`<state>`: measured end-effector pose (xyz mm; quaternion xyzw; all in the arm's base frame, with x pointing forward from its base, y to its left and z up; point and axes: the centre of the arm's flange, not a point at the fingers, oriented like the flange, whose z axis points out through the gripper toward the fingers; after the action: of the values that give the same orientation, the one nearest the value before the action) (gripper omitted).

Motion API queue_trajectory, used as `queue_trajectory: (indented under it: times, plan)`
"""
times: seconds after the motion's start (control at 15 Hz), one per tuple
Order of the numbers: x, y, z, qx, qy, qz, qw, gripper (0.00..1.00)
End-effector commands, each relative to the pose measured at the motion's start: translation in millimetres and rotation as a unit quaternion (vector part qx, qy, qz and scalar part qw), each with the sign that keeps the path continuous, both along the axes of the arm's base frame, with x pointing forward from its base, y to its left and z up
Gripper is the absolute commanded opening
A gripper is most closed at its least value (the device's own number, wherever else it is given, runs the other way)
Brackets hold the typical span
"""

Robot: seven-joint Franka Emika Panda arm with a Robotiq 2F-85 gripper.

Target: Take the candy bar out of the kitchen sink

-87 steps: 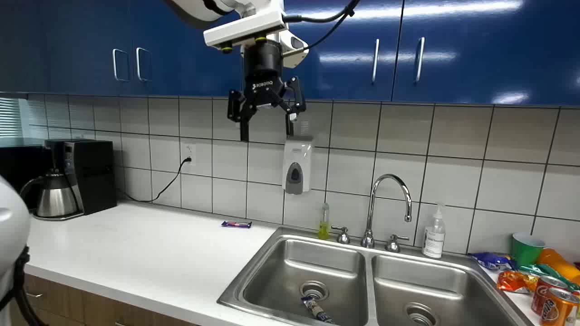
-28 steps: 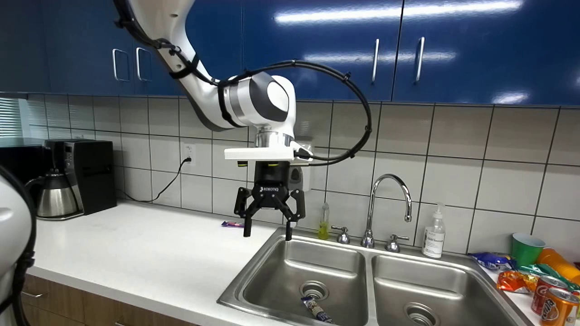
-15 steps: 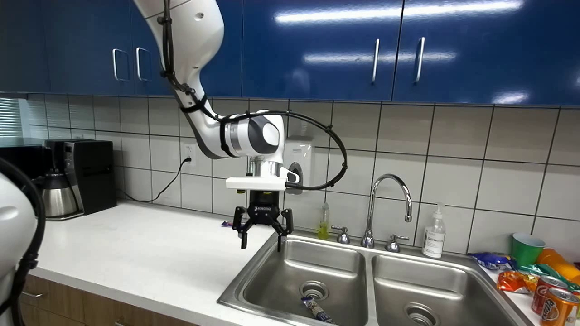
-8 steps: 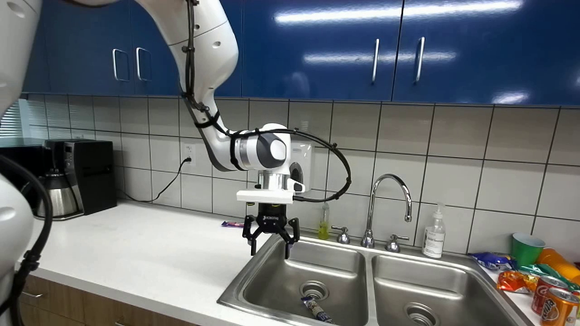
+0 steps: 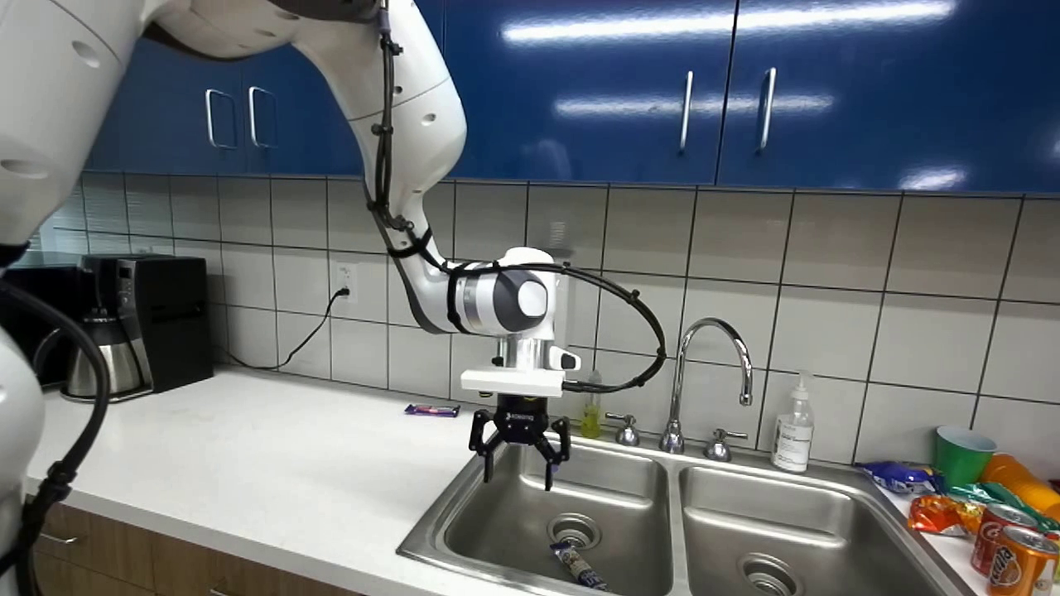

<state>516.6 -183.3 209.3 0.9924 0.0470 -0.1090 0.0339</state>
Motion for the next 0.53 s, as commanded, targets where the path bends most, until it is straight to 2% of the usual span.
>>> queue_trajectory:
  times: [0.0, 0.47]
  plan:
    - [17.0, -11.5, -16.6, 0.014, -0.003, 0.013, 0.9998, 1.00]
    - [35.2, -3.3, -55.6, 0.025, 0.002, 0.037, 0.9990, 1.00]
